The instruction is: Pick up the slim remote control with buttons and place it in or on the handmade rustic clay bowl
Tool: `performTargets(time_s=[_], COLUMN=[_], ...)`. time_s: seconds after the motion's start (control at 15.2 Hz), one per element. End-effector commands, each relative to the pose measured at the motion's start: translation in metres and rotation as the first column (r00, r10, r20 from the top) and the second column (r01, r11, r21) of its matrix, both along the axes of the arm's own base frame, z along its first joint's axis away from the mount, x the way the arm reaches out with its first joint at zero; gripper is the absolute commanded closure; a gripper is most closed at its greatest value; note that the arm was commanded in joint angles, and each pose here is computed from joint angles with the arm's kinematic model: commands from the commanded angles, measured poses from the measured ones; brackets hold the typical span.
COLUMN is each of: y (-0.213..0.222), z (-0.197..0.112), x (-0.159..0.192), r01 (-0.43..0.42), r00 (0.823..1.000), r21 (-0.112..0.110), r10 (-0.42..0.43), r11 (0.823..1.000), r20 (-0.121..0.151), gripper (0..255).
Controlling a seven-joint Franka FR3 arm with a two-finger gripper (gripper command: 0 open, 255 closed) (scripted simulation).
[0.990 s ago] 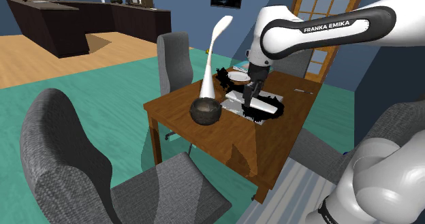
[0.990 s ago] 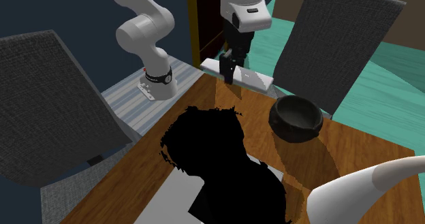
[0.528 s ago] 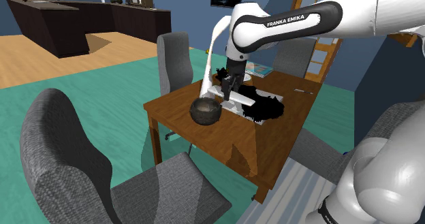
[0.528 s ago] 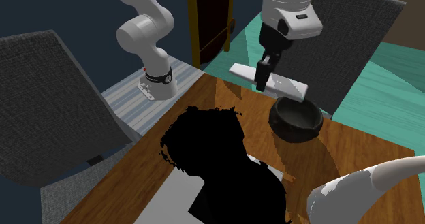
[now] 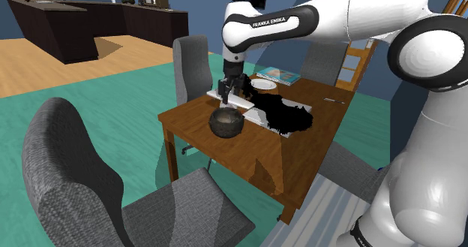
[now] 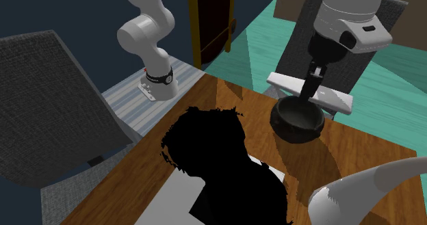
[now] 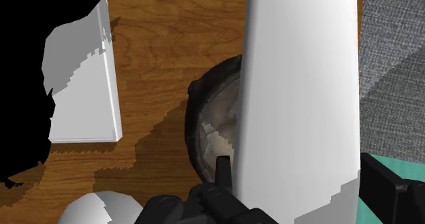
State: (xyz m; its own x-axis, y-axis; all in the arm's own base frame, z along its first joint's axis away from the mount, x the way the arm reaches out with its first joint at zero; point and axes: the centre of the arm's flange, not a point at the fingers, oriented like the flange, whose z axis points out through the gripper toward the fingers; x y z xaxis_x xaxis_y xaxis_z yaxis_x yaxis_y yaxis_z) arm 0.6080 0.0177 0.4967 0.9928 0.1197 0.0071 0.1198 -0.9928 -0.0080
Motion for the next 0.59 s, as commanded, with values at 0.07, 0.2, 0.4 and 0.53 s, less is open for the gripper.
performTargets(time_s=[0.07,0.2,0.4,0.53], y=[0.002,0.002,0.002,0.002], z=[-0.012,-0.022,-0.038,-0.048], x=[0.008,0.008,0.008,0.008], r01=[0.000,0.000,0.000,0.000], r00=[1.000,1.000,1.000,1.000], r21=[0.000,0.000,0.000,0.000], r10=[0.000,0.000,0.000,0.000], r11=[1.000,1.000,1.000,1.000], r20=[0.001,0.001,0.001,0.001], gripper=[255,255,255,255])
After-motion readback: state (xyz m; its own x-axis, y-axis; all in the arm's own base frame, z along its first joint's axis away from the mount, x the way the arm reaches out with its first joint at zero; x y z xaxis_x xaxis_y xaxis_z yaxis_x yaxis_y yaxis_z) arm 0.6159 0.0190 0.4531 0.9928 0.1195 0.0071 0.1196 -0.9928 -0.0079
